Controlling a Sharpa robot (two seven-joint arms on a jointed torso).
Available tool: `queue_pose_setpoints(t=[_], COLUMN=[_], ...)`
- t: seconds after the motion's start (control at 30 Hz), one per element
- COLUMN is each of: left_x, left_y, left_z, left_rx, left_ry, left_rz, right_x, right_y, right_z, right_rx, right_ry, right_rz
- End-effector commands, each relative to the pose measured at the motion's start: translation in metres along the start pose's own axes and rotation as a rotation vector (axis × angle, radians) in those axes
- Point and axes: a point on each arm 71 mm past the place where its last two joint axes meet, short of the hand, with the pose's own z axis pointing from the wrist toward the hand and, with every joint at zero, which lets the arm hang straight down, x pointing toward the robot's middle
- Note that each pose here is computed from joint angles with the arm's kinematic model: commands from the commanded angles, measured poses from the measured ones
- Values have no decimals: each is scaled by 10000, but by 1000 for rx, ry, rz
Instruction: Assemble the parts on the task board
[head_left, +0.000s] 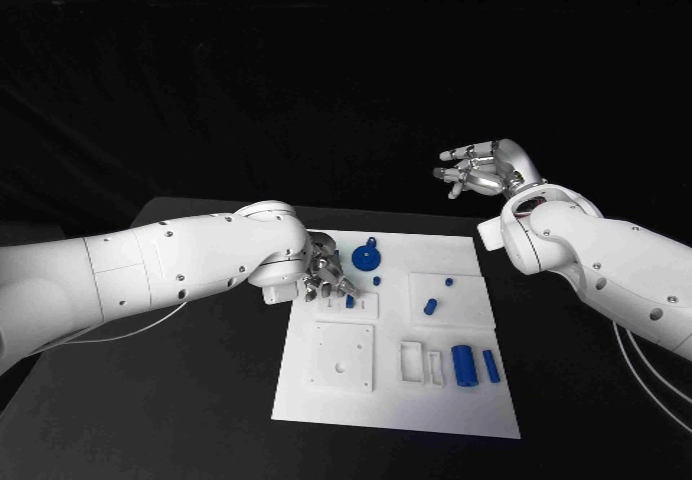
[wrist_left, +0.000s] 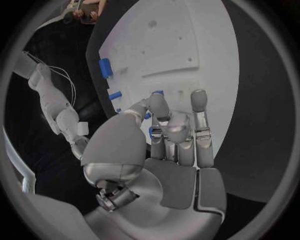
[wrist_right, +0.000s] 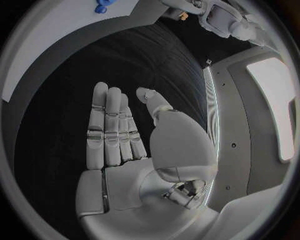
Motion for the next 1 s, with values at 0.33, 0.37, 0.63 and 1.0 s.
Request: queue_pose_setpoints(t=[0.33,0.37,0.63,1.0], left_x=[-351,-397,-745,-900], left_y=[50,60,206,249], left_z=[-149,-164,-203,-85], left_rx=[42,42,19,-17], left_ry=[-38,-47,-128,-152], left_rz=[-141,-147,-174,-179], right_x=[-11,-13,-26,-5], right_y=[-26,-29,-49,-44], right_z=[-1,-1,2,6], right_rx=[-1,0,5,3], right_ry=[7,6,3,6], right_rz=[-12,-13,-15,-13])
